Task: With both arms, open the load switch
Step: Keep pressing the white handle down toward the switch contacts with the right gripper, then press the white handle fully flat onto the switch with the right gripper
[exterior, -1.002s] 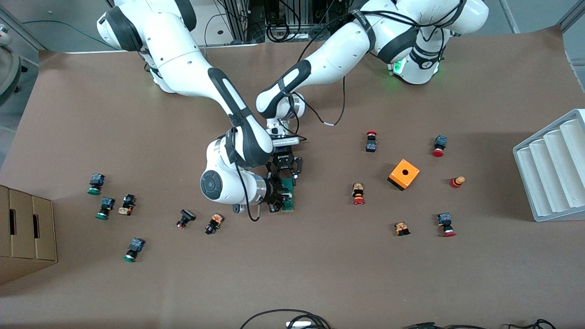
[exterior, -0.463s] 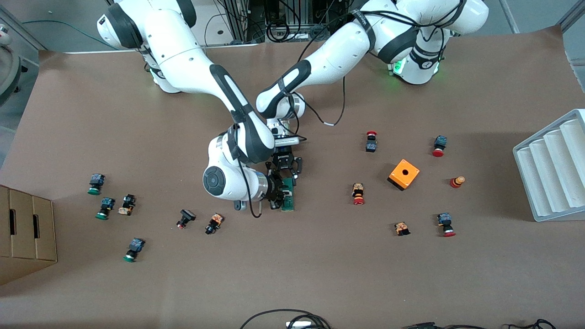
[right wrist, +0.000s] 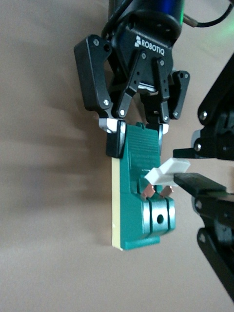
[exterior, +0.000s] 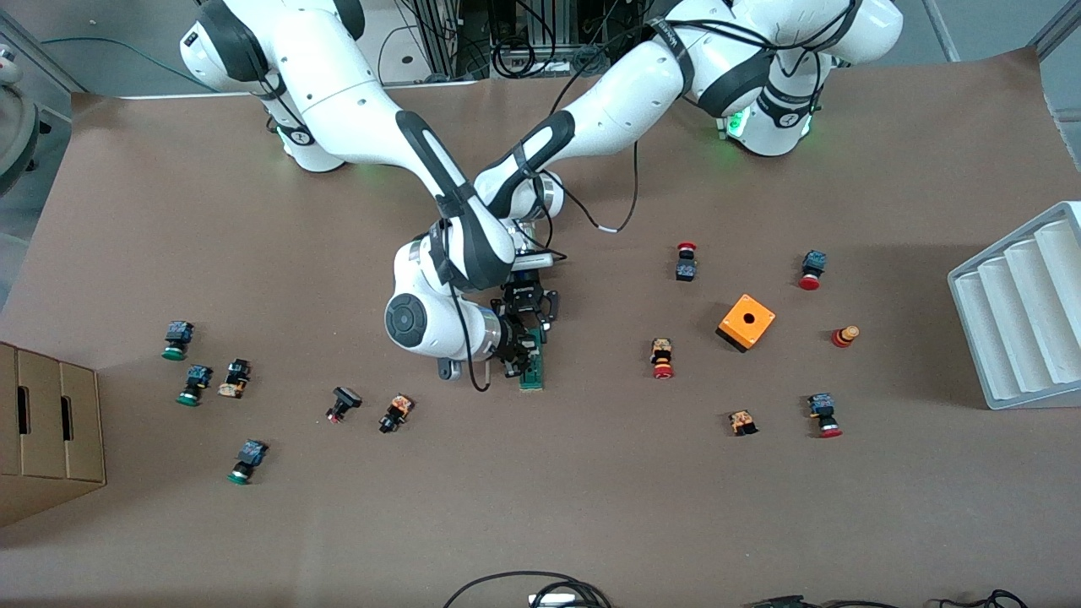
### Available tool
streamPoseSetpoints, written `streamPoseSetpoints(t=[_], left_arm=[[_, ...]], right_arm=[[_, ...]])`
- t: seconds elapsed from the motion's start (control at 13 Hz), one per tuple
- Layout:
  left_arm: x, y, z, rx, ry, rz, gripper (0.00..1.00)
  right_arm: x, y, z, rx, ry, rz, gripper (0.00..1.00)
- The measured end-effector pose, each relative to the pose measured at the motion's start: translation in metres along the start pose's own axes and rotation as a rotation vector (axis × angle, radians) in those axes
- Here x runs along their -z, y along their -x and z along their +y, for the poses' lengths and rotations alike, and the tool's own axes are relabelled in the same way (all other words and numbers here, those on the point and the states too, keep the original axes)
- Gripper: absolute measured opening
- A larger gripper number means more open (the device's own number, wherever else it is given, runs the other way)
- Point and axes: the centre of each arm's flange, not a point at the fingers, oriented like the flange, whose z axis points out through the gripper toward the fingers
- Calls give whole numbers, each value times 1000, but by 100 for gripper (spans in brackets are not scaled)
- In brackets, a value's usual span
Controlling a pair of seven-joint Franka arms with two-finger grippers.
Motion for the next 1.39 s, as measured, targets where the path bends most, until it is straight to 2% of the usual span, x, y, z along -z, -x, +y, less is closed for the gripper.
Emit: streamPoseSetpoints(t=[0.69, 0.77, 0.93, 1.39], left_arm=[[0, 0, 0, -3, 0, 0, 56], [0, 0, 0, -3, 0, 0, 56], [0, 0, 0, -3, 0, 0, 56], [0, 0, 0, -5, 0, 0, 56]], right_arm=[[-10, -3, 7, 14, 0, 11, 19], [-12, -2, 9, 18, 3, 12, 11], [-12, -2, 9, 26, 3, 14, 10], [-10, -1, 9, 52, -2, 18, 13]])
